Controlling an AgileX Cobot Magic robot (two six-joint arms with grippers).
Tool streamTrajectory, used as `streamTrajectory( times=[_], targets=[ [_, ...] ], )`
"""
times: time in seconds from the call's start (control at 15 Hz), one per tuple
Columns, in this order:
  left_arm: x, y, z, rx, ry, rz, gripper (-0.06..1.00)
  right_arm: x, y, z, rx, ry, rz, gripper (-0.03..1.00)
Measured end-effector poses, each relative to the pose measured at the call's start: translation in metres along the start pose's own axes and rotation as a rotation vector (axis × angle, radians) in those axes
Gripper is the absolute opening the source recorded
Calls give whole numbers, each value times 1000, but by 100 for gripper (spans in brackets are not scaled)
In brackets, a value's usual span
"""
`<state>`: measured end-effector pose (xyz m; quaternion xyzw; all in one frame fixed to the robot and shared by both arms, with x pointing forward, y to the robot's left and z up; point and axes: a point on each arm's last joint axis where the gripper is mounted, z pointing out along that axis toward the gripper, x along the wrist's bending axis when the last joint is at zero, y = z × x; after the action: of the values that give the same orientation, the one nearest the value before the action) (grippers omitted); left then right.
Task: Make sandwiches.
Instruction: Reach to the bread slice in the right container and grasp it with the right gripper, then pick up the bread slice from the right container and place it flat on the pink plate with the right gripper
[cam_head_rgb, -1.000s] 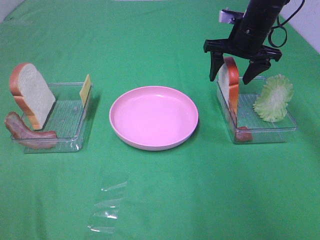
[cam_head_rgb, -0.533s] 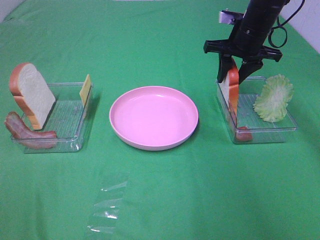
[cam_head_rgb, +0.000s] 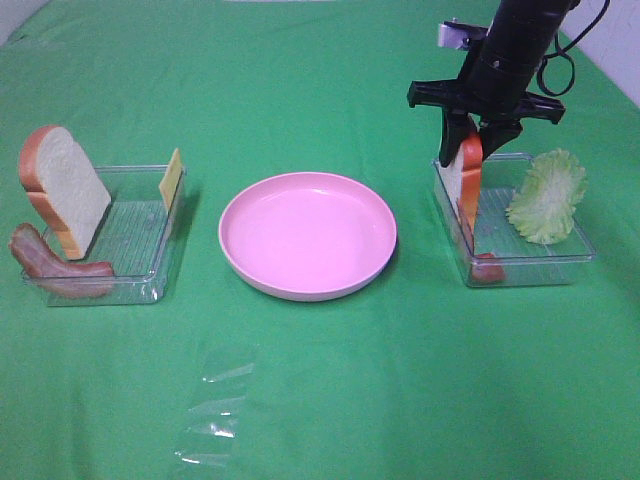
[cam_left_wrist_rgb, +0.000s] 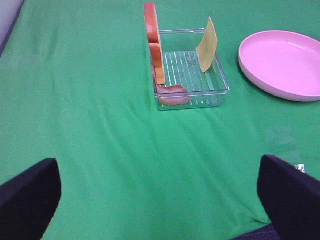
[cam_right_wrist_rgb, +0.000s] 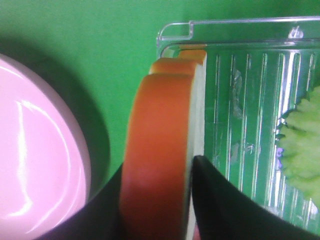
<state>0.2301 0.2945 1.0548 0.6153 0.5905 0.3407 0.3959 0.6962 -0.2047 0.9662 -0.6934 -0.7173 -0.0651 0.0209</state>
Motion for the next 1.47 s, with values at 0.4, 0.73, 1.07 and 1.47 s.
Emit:
streamTrajectory(
  times=[0.4, 0.73, 1.07, 1.47],
  targets=[
    [0, 0, 0, 0, 0, 0, 99, -2, 0, 0, 3, -27, -8, 24],
    [0, 0, 0, 0, 0, 0, 99, -3, -3, -13, -10, -43, -16, 24],
    [0, 0, 0, 0, 0, 0, 99, 0, -10, -48, -63, -32, -21, 24],
    [0, 0, 0, 0, 0, 0, 99, 19, -40, -121, -216, 159, -30, 24]
  ],
)
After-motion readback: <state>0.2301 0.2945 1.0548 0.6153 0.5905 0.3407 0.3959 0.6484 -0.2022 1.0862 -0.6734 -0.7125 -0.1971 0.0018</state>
